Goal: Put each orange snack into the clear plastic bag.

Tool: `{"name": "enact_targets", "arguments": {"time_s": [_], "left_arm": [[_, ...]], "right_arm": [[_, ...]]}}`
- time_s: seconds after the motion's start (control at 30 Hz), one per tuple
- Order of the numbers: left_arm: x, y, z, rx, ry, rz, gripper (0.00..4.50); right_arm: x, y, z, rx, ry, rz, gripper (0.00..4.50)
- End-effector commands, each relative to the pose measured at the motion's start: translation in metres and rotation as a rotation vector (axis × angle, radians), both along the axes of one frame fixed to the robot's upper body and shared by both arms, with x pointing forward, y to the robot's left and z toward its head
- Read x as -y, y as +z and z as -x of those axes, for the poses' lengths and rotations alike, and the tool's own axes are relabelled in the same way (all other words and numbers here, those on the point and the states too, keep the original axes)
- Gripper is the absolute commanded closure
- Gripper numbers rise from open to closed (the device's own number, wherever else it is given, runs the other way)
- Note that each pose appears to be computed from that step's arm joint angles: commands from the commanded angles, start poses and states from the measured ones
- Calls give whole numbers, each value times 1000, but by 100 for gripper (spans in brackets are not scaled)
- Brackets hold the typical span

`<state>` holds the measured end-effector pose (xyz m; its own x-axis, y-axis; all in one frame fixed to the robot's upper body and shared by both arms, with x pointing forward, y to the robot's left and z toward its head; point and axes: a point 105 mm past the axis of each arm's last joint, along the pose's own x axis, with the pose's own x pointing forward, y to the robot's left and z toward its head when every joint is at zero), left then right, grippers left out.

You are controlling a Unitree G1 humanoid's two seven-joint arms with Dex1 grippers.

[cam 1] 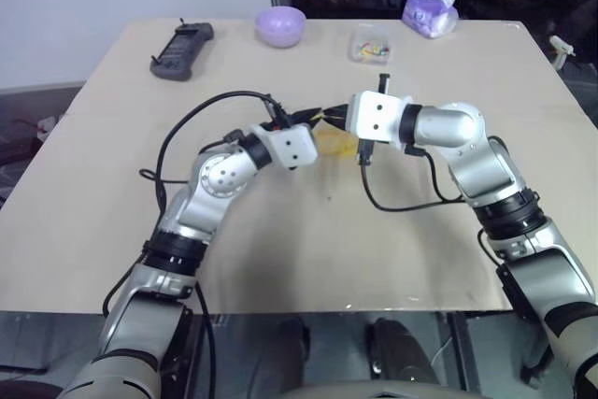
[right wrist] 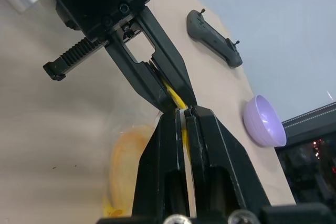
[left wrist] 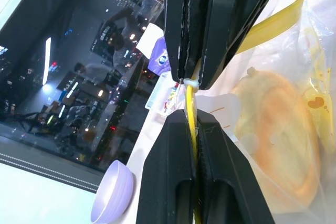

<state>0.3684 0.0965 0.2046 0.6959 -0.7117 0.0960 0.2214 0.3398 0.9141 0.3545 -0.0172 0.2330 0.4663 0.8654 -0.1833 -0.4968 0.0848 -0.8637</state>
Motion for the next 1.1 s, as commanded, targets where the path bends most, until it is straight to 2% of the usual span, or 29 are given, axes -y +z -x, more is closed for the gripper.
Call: {"name": "enact_targets", "arguments": {"time_s": [0.03,0.3,0.6,1.1], "left_arm": [[3,15,6,53,-23,20,450],[-7,14,2,56,27,19,450],[-45,37,-19,162,229,58,450],[-53,39,-26,182,247,48,450]], "right_arm": [[-1,14,3,47,7,-31,450],[10,14,-3,48,-34,-18,450],[37,15,-12,47,-121,-15,450],[100,14,-25,47,-318,22,450]]}}
